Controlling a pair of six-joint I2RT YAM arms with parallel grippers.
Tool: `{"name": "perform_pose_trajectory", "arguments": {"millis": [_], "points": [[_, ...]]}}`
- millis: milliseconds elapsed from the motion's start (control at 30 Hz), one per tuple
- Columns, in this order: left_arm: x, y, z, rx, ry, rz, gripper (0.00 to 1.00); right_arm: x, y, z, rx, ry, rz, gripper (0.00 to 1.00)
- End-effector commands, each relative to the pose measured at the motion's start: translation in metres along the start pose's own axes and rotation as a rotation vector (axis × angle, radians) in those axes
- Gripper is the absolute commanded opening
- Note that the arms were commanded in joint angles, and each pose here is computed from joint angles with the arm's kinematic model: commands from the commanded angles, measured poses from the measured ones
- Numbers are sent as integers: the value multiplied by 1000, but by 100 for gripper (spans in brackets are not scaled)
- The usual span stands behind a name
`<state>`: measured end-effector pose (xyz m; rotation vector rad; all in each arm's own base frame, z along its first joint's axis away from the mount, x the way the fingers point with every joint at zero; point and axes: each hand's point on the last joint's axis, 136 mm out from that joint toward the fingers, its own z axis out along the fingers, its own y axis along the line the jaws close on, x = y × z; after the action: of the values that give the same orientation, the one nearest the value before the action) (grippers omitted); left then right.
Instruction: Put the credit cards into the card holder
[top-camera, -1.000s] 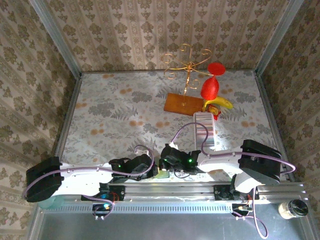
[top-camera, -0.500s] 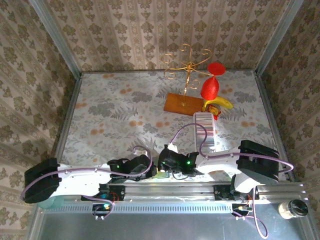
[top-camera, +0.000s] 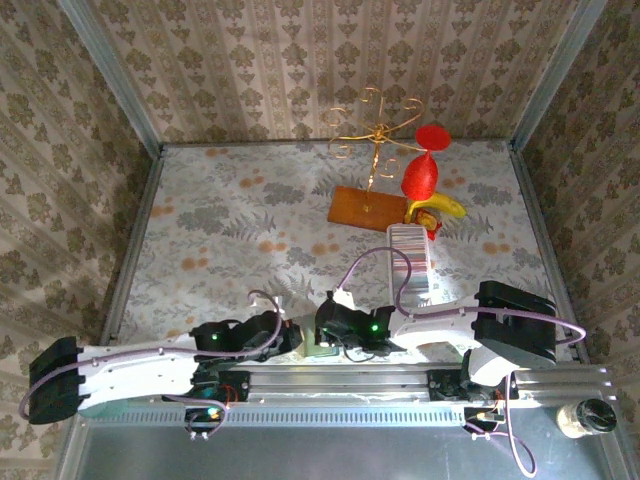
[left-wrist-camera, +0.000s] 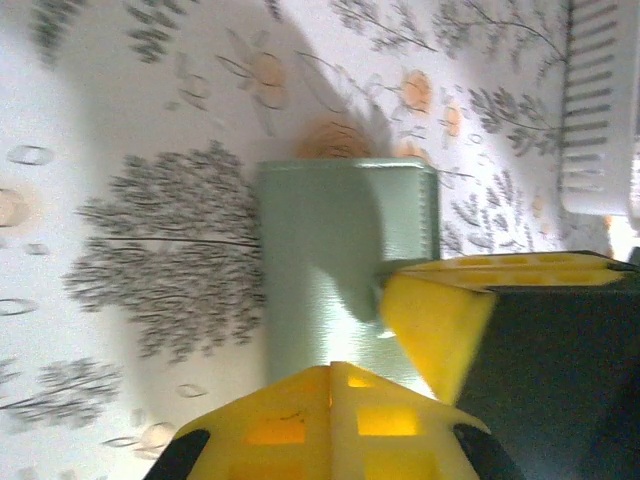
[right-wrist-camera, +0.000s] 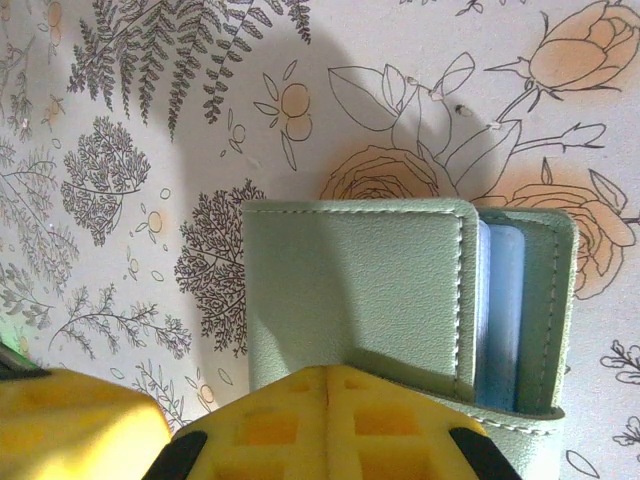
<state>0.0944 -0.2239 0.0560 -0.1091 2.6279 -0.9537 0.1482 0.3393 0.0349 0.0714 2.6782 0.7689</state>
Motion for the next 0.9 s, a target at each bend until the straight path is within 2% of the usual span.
{"name": "perform_pose_trajectory", "arguments": {"millis": [0, 133, 200, 267, 333, 367, 400, 433, 600, 700, 767, 867], "points": [[-16, 22, -17, -115, -67, 4, 10, 23, -59, -4, 238, 82, -116, 6], [-40, 22, -38, -152, -111, 50, 23, -6, -15, -18, 122, -23, -138, 23], [-55, 18, -47, -171, -132, 88, 35, -22, 2, -28, 75, -72, -149, 35], [-75, 14, -56, -199, -154, 127, 46, -39, 21, -41, 26, -113, -168, 39], [-99, 9, -65, -225, -174, 153, 64, -56, 31, -55, 0, -147, -182, 46], [-113, 8, -71, -238, -186, 154, 75, -64, 34, -65, -16, -168, -183, 52], [-125, 4, -75, -232, -201, 170, 92, -72, 36, -74, -30, -188, -191, 57], [-142, 3, -81, -237, -233, 180, 100, -83, 34, -83, -34, -216, -206, 61], [-220, 13, -113, -294, -420, 178, 100, -144, 1, -140, -9, -444, -250, 67], [-256, 41, -135, -413, -525, 121, 100, -178, -21, -183, 44, -656, -330, 75], [-275, 59, -150, -496, -622, 111, 100, -193, -38, -209, 121, -791, -427, 79], [-293, 85, -169, -640, -752, 126, 100, -209, -72, -235, 271, -929, -510, 81]]}}
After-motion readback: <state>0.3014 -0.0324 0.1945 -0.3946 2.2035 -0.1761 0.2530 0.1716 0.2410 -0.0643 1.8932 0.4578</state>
